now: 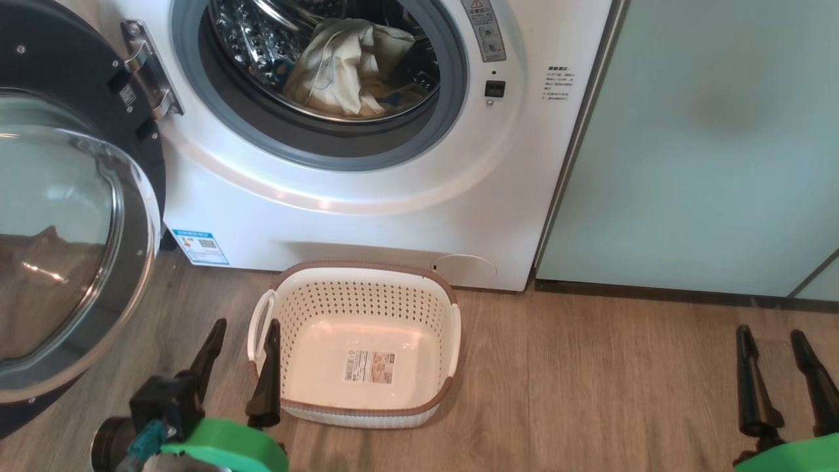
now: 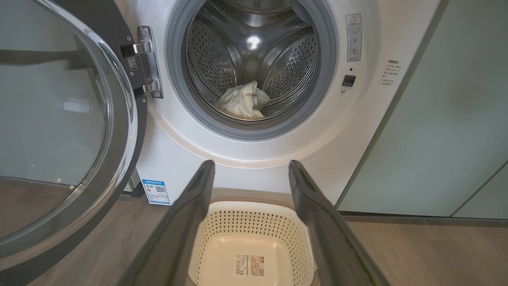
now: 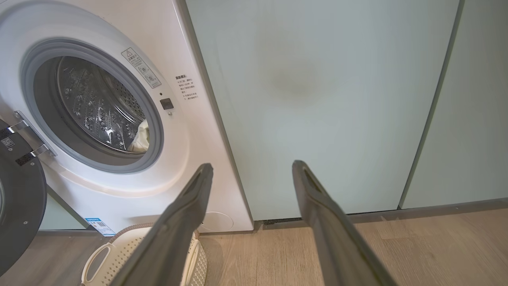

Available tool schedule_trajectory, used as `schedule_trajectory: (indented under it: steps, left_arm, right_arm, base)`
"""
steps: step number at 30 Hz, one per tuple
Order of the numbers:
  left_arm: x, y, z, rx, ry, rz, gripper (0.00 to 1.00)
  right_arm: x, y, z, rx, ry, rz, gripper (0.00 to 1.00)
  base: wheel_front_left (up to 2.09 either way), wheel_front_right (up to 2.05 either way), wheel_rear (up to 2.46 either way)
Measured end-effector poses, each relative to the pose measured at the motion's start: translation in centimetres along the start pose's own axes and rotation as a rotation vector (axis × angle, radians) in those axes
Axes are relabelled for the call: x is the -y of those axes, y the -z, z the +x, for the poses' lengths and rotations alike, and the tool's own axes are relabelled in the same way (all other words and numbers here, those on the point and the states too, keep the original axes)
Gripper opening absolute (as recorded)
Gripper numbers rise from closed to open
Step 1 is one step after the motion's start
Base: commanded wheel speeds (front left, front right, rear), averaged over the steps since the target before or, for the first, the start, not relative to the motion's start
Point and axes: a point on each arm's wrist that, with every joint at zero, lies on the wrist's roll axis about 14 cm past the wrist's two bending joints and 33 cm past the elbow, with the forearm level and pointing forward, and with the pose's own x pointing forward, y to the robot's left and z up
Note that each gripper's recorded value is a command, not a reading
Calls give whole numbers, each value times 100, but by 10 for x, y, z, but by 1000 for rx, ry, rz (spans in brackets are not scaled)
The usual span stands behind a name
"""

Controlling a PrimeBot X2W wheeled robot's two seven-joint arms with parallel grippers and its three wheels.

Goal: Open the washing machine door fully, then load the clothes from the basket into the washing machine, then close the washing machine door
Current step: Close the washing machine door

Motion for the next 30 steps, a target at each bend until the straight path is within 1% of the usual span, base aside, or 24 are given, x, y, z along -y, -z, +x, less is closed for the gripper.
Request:
schedule_trajectory:
  steps: [7,21,25,30]
  left_arm:
    - [-1,1,0,-2,-8,11,100]
    - [1,7,-2,-16,6,12,100]
    - [1,8,-2,-17,6,13,100]
    - [2,8,-2,-16,9,13,100]
  right_arm:
    - [0,-1,-1,4,0,0,100]
    - [-1,1,1,-4,-4,0,100]
    - [-1,2,1,-6,-4,1,100]
    - [-1,2,1,-6,-2,0,100]
  base:
    - [-98,98,0]
    - [-184,184,0]
    - [-101,101,0]
    - [-40,40,0]
